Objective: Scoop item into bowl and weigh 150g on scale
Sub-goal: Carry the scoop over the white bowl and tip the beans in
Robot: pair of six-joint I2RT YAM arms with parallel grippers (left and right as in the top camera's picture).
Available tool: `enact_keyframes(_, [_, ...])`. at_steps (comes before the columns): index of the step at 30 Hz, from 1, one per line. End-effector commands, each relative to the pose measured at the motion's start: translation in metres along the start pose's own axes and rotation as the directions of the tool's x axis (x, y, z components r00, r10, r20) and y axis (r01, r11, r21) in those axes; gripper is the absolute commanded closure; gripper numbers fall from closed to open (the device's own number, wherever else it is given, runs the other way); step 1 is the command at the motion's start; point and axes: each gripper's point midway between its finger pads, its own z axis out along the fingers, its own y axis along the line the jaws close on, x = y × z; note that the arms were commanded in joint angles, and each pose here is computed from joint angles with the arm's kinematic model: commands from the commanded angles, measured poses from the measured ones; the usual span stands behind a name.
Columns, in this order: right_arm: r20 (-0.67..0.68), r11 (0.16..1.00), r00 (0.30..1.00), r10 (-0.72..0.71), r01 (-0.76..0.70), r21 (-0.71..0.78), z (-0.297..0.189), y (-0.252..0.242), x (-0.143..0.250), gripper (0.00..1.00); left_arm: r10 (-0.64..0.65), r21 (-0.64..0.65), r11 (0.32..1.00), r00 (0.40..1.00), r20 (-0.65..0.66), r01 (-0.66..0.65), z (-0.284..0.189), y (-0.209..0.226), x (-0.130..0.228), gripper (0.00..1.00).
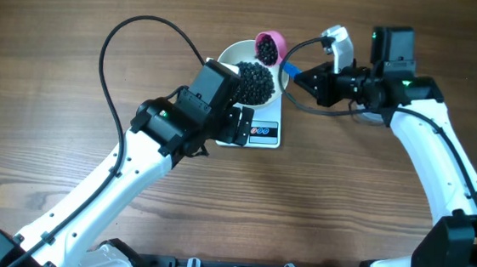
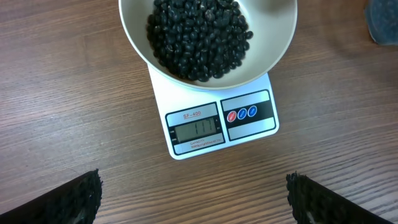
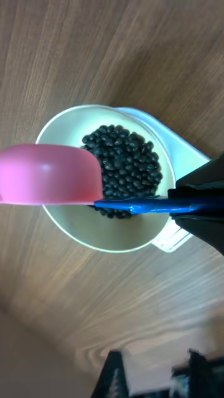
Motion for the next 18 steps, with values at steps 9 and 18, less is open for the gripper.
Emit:
enact_keyframes(9, [-0.022, 0.984, 0.987, -0.160, 0.162, 0.075, 0.0080, 0.0097, -0.0050, 0.96, -0.006, 0.013, 1.000, 1.000, 0.004, 0.006, -0.0033, -0.0022, 0.0014, 0.00])
enact_keyframes(18, [-0.022, 0.973, 0.976, -0.217, 0.218, 0.075, 0.0080, 0.0094, -0.0062, 0.96, -0.006, 0.013, 1.000, 1.000, 0.004, 0.006, -0.0033, -0.0021, 0.0014, 0.00])
